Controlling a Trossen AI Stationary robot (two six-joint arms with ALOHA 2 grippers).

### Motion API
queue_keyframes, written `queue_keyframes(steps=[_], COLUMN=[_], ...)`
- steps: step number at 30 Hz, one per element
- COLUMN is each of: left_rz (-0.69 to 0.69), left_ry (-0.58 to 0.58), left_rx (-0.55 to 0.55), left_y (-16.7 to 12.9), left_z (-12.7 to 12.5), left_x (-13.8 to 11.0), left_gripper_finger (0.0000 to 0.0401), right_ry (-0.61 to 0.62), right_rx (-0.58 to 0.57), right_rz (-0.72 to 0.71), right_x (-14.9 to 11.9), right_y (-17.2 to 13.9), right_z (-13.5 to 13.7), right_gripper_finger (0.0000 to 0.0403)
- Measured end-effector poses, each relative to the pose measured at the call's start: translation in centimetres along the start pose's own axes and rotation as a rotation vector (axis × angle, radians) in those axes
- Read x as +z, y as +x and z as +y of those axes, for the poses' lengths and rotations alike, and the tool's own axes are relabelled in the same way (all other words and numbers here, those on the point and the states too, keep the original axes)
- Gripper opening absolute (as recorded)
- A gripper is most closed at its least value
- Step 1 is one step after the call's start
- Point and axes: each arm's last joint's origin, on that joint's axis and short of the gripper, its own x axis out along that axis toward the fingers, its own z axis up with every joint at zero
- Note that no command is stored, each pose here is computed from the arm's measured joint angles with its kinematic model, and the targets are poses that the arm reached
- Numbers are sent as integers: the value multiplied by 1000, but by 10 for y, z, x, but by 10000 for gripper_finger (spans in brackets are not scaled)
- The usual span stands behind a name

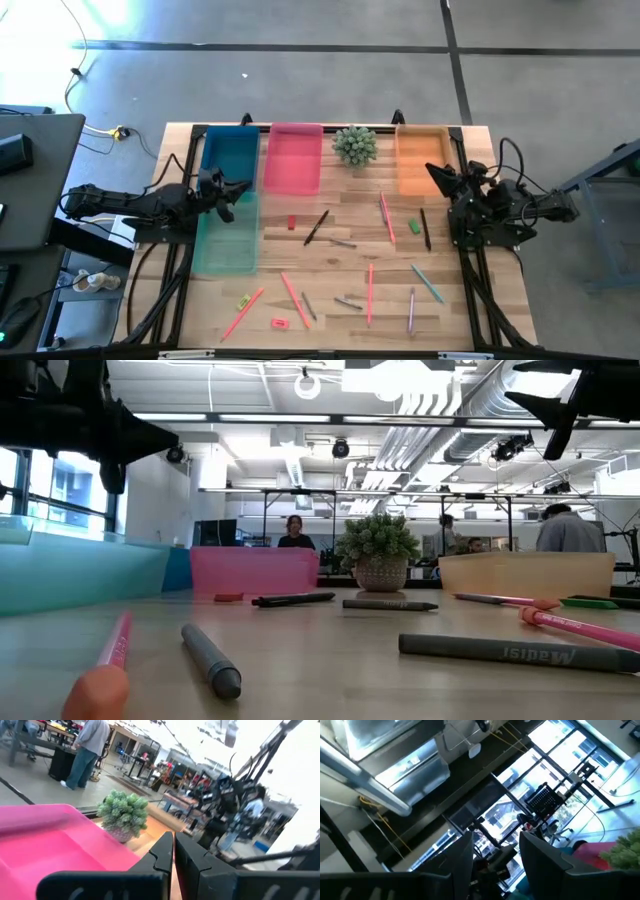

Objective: Sort crayons/erasers/pens/pencils in bins
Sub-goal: Put the pink pencil into the orange bin

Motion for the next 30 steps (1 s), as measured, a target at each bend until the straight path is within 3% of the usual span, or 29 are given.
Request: queue_keyframes(steps=[7,12,15,20,30], left_rz=[-18,-17,-17,-16,-16], left_ry=[-19,-18,-19,-25,-34], left_rx=[-9,-12,-12,-12,-12], left_y=[0,0,0,0,0], left_z=[-1,-1,-1,-1,-1], left_x=[2,2,2,2,2], left_gripper_finger=[5,5,5,5,5], right_ry=[6,-62,-116,-103,-81], right_rx=[-18,-78,-146,-270,-639], right_rz=[0,103,209,396,739], right_x=[2,13,16,23,23], right_y=[1,14,25,41,66], right_z=[2,17,27,43,63], right_gripper_finger=[153,153,153,153,153])
